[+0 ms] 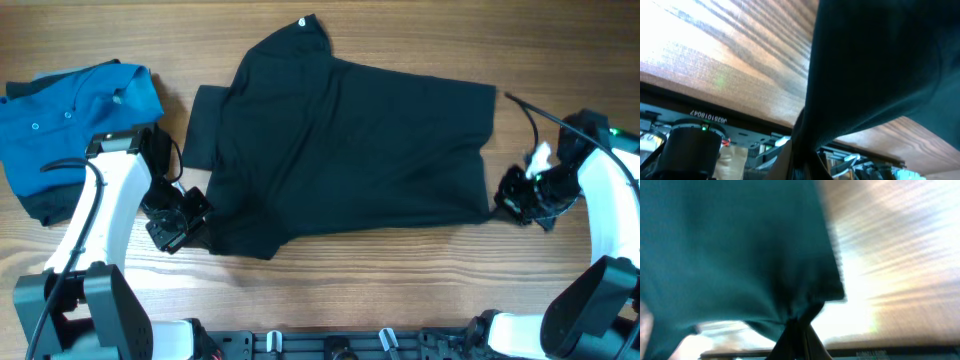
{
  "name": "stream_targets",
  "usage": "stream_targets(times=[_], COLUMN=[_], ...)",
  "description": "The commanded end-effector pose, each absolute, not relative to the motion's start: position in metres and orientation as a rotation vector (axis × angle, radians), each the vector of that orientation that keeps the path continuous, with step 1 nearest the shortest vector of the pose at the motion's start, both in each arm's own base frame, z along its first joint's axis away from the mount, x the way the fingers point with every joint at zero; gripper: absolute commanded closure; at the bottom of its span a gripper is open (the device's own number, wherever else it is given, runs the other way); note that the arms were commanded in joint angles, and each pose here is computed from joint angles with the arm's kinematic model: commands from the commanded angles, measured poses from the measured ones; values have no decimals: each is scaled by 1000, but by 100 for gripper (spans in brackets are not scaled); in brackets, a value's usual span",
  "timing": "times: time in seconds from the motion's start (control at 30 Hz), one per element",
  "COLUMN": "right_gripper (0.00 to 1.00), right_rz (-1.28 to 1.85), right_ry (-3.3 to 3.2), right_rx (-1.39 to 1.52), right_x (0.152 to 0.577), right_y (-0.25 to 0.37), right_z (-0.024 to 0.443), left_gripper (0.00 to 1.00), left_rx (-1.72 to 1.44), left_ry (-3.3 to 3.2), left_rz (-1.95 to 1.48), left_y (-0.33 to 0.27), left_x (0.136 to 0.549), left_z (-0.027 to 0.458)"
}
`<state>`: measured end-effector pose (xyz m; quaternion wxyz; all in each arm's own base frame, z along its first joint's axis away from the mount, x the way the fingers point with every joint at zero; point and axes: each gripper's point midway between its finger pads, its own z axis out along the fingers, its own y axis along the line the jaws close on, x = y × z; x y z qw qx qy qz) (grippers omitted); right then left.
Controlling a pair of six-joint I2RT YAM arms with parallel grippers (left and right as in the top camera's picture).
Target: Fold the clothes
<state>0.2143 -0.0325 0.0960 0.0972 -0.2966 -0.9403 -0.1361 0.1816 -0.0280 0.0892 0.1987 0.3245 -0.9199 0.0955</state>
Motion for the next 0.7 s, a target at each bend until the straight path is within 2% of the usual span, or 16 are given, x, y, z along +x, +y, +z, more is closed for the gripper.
stream_targets(times=[0.0, 0.03, 0.07, 0.13, 0.17, 0.2, 0.27, 0.3, 0.37, 0.4, 0.43, 0.47, 0.5, 0.53, 0.6, 0.67], right_gripper=[78, 42, 39, 40, 37, 28, 25, 25, 36, 38, 38, 41, 44, 54, 68, 77], right_rz=[-21, -37, -51, -80, -84, -84, -85, -101, -243, -336, -398, -480, -520, -575, -603, -625], right_ry=[-2682, -2694, -2715, -2743, -2741, -2741, -2756, -2776, -2879, -2940, -2983, -3043, -3097, -3195, -3343, -3418], right_rx=[-1065, -1079, -1086, -1088, -1088, -1088, -1093, -1098, -997, -940, -919, -909, -917, -912, -919, -973], right_x=[188, 192, 198, 205, 205, 205, 209, 214, 234, 247, 258, 274, 288, 311, 345, 370], right_y=[-67, -66, -67, -66, -66, -66, -67, -67, -59, -53, -50, -47, -49, -52, -63, -73], right_z=[94, 93, 92, 90, 90, 90, 89, 88, 88, 88, 88, 88, 88, 91, 97, 98], left_gripper=[96, 96, 96, 96, 96, 96, 96, 96, 96, 93, 82, 64, 55, 45, 42, 45], left_rx=[869, 869, 869, 869, 868, 866, 861, 859, 857, 858, 858, 857, 857, 854, 824, 826], left_ry=[-2584, -2584, -2584, -2584, -2576, -2573, -2570, -2562, -2555, -2556, -2558, -2558, -2558, -2555, -2564, -2572], left_rz=[271, 271, 271, 271, 264, 255, 217, 209, 206, 206, 207, 207, 207, 206, 213, 217], left_y=[-27, -27, -27, -27, -27, -26, -22, -22, -22, -22, -22, -22, -22, -22, -22, -22], left_x=[178, 178, 178, 178, 176, 174, 171, 168, 167, 167, 168, 168, 167, 167, 166, 168], left_z=[96, 96, 96, 96, 97, 97, 97, 98, 99, 99, 99, 99, 99, 99, 99, 98])
